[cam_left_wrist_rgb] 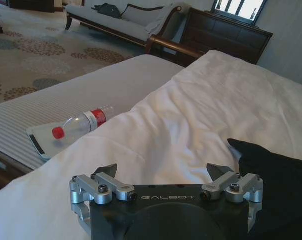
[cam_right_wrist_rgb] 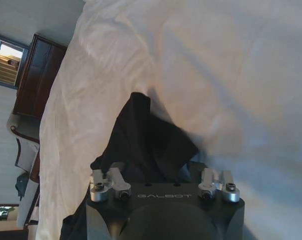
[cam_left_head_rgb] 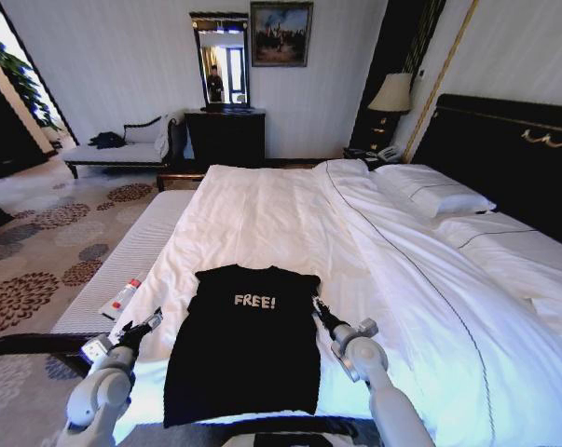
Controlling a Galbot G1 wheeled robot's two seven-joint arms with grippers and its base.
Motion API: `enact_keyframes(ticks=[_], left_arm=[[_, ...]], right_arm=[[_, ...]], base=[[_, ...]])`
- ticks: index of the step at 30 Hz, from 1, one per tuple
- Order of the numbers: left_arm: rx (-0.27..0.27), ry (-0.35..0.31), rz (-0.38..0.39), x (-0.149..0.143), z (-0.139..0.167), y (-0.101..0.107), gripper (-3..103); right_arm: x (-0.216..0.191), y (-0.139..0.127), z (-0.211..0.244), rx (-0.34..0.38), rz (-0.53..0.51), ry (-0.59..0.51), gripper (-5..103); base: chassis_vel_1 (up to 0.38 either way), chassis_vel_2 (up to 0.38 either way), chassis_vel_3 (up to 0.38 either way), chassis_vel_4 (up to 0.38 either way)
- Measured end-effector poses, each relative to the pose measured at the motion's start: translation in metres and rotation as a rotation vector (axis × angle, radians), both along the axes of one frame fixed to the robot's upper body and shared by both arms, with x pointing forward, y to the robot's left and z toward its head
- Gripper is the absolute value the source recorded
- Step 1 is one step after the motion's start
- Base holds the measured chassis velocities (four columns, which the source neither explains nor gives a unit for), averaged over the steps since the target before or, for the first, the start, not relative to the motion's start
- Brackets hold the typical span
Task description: Fold the clothes on the bed.
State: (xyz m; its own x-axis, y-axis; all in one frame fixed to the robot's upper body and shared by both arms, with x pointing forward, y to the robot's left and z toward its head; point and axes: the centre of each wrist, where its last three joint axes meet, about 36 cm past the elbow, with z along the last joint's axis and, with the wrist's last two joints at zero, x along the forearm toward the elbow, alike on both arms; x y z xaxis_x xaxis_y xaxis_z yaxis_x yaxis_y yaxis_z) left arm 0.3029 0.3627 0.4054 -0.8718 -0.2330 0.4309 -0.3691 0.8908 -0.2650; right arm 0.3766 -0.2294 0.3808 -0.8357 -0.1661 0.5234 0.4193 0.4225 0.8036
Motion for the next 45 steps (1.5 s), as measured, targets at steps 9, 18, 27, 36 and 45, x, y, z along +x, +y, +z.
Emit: enact_keyframes(ticks=[9, 18, 27, 36, 45], left_arm=[[-0.008, -0.001, 0.006, -0.001, 0.001, -0.005, 100], [-0.010, -0.001, 0.006, 0.000, 0.001, -0.006, 100], [-0.013, -0.001, 0.001, 0.002, 0.000, -0.008, 100], [-0.020, -0.001, -0.001, 0.003, -0.002, -0.010, 100], [-0.022, -0.002, 0.004, 0.003, -0.003, -0.009, 100]], right_arm=[[0.006, -0.007, -0.006, -0.021, -0.022, 0.009, 35], [0.007, -0.012, -0.009, -0.045, -0.054, 0.007, 3], [0.004, -0.024, 0.000, -0.074, -0.103, -0.024, 0], [-0.015, -0.019, -0.001, -0.096, -0.138, 0.002, 0], [-0.031, -0.007, -0.008, -0.108, -0.126, 0.045, 9]], base=[[0.000, 0.000, 0.000, 0.000], [0.000, 0.000, 0.000, 0.000], [0.000, 0.000, 0.000, 0.000], [0.000, 0.000, 0.000, 0.000], [0.000, 0.000, 0.000, 0.000]])
